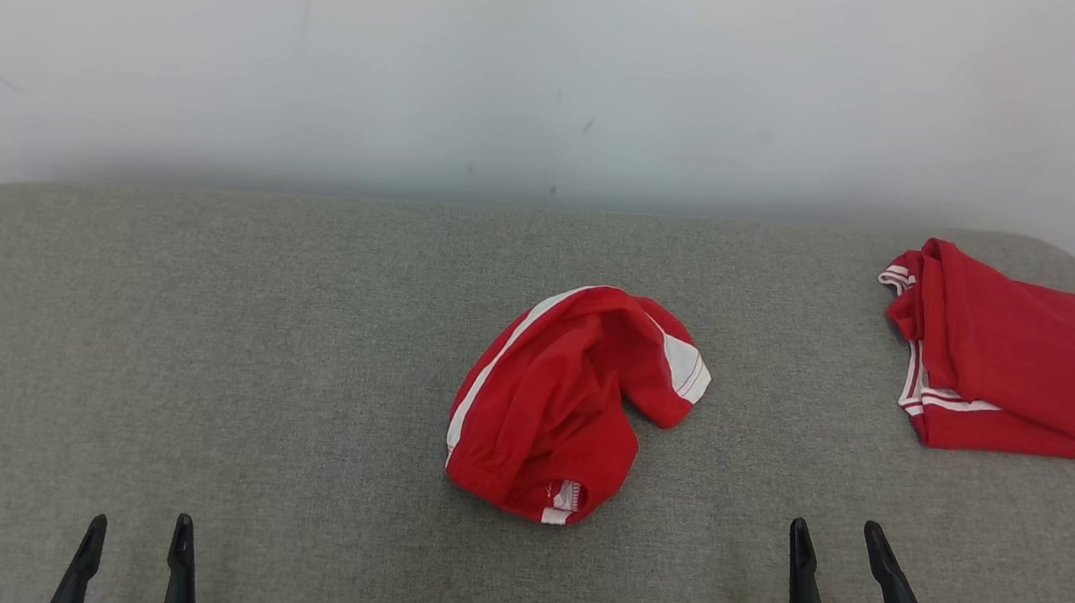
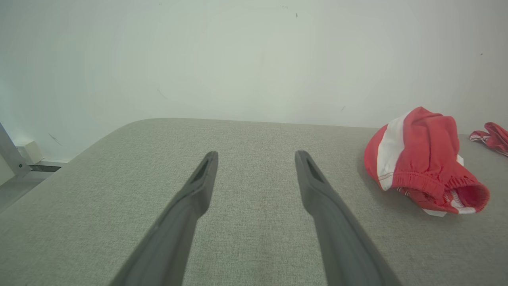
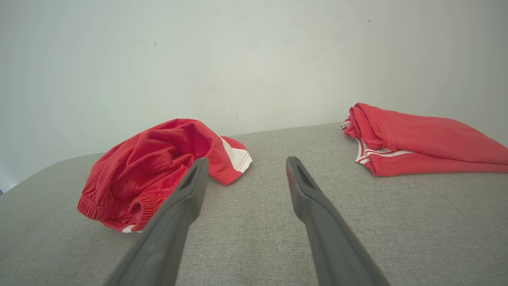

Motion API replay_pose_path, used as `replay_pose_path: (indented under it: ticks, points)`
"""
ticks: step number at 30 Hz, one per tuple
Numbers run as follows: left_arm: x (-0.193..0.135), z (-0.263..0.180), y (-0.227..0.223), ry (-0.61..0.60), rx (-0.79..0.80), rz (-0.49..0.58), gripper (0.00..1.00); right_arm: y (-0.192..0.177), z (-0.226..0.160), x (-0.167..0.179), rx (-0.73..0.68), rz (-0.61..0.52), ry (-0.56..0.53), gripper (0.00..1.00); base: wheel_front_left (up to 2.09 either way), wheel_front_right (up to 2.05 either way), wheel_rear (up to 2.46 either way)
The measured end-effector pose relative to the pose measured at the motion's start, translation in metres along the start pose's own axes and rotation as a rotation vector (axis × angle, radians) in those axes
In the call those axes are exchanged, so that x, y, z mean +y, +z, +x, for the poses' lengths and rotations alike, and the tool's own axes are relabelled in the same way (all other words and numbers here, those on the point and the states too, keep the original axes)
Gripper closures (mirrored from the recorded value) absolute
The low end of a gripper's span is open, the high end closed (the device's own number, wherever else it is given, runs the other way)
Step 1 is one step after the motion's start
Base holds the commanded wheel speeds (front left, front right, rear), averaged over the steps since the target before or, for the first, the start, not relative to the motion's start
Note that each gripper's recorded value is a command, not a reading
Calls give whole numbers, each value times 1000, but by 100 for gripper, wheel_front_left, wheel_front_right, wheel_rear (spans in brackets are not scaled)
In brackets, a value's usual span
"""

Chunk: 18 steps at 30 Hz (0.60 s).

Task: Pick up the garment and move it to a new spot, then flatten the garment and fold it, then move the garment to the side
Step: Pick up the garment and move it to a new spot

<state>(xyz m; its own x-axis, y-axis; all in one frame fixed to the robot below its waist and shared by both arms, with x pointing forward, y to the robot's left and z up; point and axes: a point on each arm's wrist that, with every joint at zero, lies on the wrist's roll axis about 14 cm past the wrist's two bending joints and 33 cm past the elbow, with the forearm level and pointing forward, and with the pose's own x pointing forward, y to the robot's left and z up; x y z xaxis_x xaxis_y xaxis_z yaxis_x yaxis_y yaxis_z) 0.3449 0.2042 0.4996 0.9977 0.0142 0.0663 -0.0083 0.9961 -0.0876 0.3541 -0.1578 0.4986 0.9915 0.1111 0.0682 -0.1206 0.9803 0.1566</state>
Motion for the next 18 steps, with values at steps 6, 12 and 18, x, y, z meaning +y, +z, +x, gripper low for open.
replay_pose_path:
  ticks: [6,12,18]
  points:
    - [0,-1,0,1,0,-3,0,0,-1,0,-1,-1,0,0,0,0,0]
    - [-2,-1,1,-2,-3,-3,0,0,-2,0,1,-1,0,0,0,0,0]
    - [-3,-1,0,-1,-1,-3,0,-1,-2,0,3,-1,-1,0,0,0,0]
